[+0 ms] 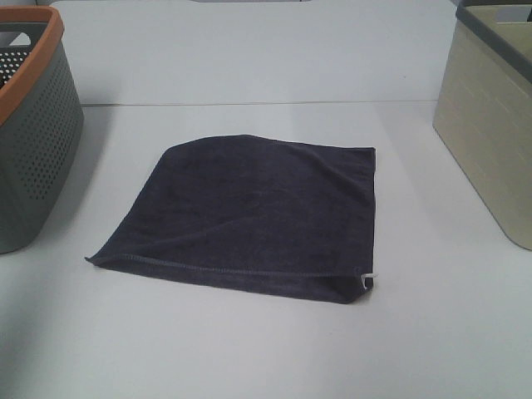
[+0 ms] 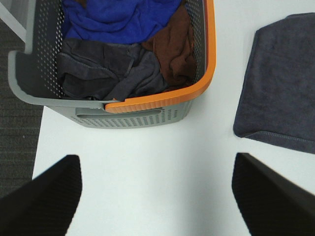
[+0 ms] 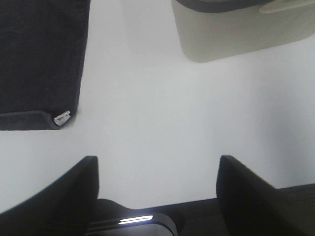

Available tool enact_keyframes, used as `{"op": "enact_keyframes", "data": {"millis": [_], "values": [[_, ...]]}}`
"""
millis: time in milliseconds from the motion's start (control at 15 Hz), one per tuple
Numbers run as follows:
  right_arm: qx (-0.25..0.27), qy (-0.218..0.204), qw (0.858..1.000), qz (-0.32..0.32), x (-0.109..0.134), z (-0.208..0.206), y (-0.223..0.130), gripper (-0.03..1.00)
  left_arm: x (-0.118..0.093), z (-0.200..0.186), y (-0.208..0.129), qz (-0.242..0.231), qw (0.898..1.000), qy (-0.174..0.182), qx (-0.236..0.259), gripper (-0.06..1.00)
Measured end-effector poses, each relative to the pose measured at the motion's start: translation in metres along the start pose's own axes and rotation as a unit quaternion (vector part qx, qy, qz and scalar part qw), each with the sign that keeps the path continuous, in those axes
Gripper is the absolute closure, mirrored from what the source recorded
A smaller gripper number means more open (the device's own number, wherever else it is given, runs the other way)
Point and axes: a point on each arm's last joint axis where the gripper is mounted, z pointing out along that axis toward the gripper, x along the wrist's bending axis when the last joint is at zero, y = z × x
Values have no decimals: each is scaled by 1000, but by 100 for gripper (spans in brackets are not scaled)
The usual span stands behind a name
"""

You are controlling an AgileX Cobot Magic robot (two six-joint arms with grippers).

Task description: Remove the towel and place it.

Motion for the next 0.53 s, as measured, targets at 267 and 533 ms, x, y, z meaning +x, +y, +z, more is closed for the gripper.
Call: {"op": "enact_keyframes", "data": {"millis": [267,533], "values": [[-106,8,994,14,-7,-18,-45,29,2,-40,-22,2,998,11,-63,16],[-166,-17,986,-3,-18,-37,-85,29,2,-46,-63,2,997,12,-80,16]]}}
